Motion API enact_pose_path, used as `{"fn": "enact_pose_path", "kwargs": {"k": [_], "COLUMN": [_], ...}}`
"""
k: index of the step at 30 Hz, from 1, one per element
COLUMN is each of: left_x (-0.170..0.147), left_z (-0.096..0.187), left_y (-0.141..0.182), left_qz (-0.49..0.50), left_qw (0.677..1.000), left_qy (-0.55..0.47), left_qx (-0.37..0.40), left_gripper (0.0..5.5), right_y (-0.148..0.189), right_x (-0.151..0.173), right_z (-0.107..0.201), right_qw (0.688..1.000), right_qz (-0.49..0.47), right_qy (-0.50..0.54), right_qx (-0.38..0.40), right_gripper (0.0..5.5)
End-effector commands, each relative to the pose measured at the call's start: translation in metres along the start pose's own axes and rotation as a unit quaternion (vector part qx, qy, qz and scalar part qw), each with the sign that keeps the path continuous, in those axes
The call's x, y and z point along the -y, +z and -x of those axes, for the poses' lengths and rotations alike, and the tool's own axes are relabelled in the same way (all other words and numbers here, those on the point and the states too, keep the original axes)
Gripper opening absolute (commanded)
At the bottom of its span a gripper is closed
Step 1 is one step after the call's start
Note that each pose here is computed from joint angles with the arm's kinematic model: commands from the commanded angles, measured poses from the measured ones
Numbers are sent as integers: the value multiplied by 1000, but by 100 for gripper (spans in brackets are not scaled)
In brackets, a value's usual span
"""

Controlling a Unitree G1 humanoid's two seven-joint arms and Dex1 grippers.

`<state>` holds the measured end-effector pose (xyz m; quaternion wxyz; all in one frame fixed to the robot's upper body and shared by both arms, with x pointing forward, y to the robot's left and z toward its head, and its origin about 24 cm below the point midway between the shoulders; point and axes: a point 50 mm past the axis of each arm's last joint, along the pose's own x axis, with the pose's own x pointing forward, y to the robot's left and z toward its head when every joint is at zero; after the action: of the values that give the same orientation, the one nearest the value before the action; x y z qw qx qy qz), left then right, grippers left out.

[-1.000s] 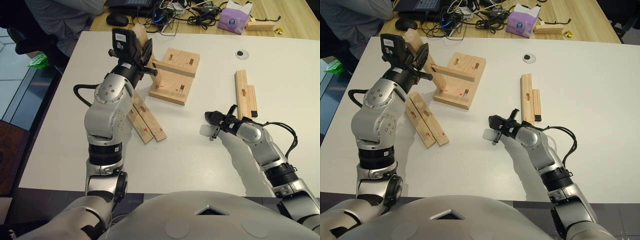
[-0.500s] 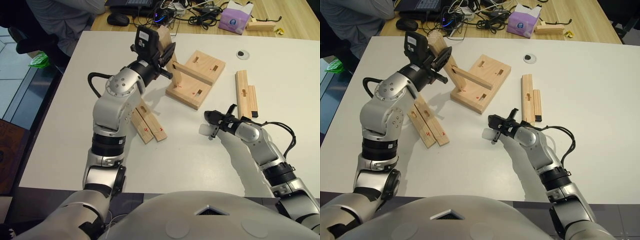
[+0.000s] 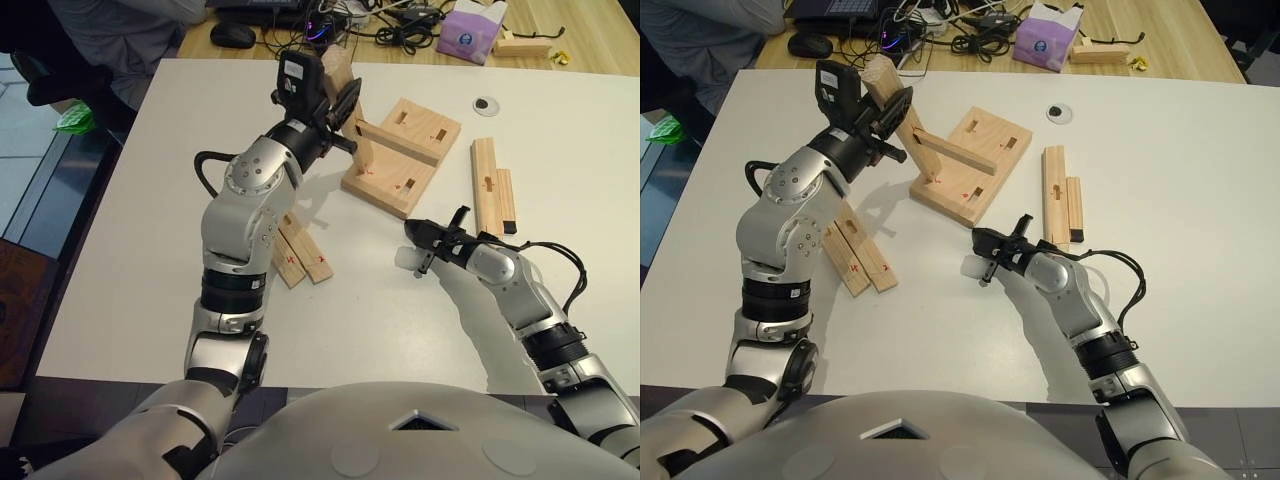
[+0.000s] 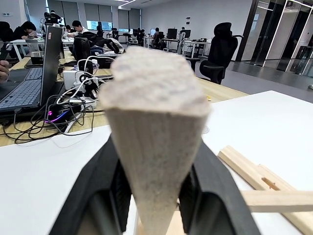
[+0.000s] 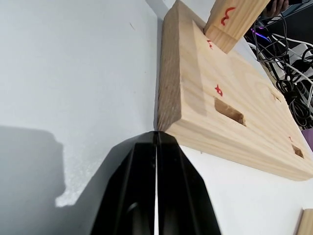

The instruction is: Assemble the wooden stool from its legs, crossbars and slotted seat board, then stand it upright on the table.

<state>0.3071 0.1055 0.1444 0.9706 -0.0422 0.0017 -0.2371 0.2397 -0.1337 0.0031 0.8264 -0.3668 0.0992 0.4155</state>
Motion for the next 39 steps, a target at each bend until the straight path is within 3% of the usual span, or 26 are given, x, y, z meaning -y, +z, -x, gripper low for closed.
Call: {"fn": "enact_pose_path", "kwargs": {"k": [1,8,11,14,16,18,21,24,26,30,32,36,39], "left_x": [-1,8,2,-28,-39,-37,-21,8,19,16,18,38,37], "left_z": [-1,3,7,14,12,-3,-23,-41,-53,-63,-60,-51,-40], "left_y": [34,46,75,131,143,114,32,-25,-41,9,36,60,107], "left_qz": [11,11,15,-34,-56,-70,-54,-51,-63,-68,-70,-80,-86], "left_qw": [995,991,978,951,950,973,998,996,994,998,996,991,977], "left_qy": [21,1,23,73,79,52,4,-34,-30,-12,-14,-49,-35], "left_qx": [96,130,206,299,296,212,36,-60,-87,3,53,98,190], "left_gripper": [177,260,260,260,260,260,260,260,260,260,260,260,260], "right_y": [-18,-20,-21,-22,-22,-22,-20,-22,-19,-20,-21,-20,-20], "right_x": [-21,-22,-23,-23,-23,-22,-22,-24,-23,-24,-27,-25,-25], "right_z": [2,3,2,2,2,2,2,4,2,3,3,0,-1], "right_qw": [998,998,998,998,998,998,998,997,997,997,997,998,998], "right_qz": [-17,-17,-16,-12,-11,-9,-6,-10,-6,-6,-10,-10,-10], "right_qy": [38,38,41,44,46,46,49,50,54,55,55,50,48], "right_qx": [-44,-47,-48,-50,-50,-49,-46,-50,-45,-47,-49,-48,-48], "right_gripper": [0,0,0,0,0,0,0,0,0,0,0,0,0]}}
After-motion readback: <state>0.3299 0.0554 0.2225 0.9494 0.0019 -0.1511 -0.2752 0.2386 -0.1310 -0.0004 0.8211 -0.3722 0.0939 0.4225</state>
